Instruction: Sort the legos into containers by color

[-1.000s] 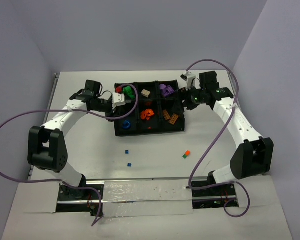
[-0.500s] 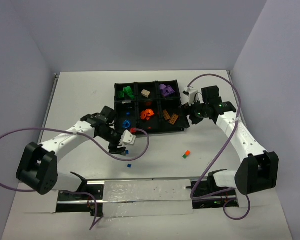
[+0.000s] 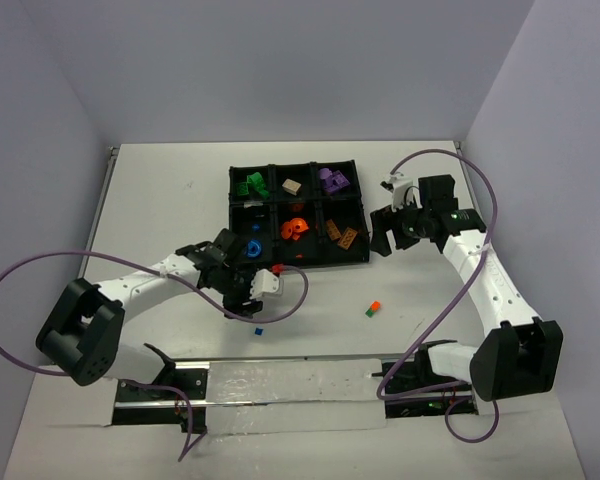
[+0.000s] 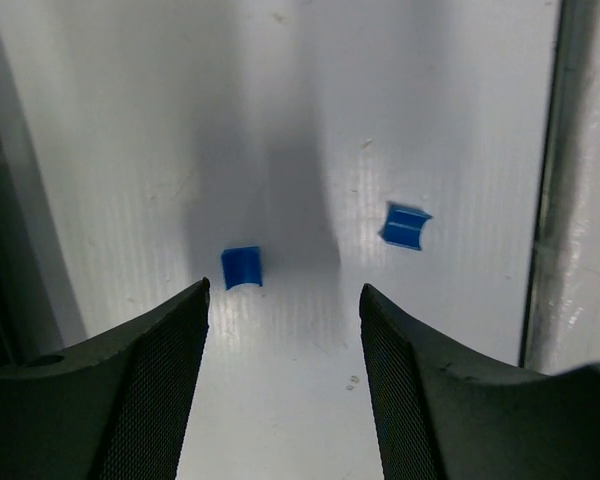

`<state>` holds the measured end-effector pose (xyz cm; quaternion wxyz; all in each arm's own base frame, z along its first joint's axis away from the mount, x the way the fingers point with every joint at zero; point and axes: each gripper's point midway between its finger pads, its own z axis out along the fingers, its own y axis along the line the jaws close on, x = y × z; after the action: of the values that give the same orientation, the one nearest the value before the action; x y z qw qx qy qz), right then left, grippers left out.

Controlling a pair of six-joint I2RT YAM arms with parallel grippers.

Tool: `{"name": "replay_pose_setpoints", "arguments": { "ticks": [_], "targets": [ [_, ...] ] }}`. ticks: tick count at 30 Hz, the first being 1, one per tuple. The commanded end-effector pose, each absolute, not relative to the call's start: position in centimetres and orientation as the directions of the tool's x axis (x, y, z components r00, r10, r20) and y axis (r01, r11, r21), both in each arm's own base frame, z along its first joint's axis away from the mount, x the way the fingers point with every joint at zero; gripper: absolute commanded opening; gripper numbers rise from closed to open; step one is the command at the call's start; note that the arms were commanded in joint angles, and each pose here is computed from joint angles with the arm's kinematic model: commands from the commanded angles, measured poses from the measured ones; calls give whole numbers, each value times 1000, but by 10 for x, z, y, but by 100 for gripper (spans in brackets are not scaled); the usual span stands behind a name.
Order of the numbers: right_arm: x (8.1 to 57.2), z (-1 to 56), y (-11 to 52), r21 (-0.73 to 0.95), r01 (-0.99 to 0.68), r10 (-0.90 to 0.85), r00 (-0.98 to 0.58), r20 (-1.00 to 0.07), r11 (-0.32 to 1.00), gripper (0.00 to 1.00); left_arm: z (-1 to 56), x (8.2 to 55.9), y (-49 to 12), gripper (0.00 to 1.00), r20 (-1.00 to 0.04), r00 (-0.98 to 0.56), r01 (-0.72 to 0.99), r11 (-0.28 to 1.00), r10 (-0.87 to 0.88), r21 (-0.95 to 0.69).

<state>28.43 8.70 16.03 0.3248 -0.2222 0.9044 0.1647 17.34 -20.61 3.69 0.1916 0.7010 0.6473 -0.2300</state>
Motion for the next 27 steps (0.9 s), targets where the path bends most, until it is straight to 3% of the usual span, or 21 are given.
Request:
{"name": "replay_pose_setpoints", "arguments": {
  "ticks": [1,16,27],
  "targets": [
    [283,163,85,140,-515,-300,-676,-673,846,84,43,197,-210,67,-573,8,998,30,819,56],
    [285,160,83,137,-510,-304,-683,-664,849,84,33,190,-215,64,-586,-25,999,37,810,9],
    [287,160,80,130,-501,-303,-689,-658,855,86,15,190,-217,54,-563,-60,998,59,824,-19]
  ]
}}
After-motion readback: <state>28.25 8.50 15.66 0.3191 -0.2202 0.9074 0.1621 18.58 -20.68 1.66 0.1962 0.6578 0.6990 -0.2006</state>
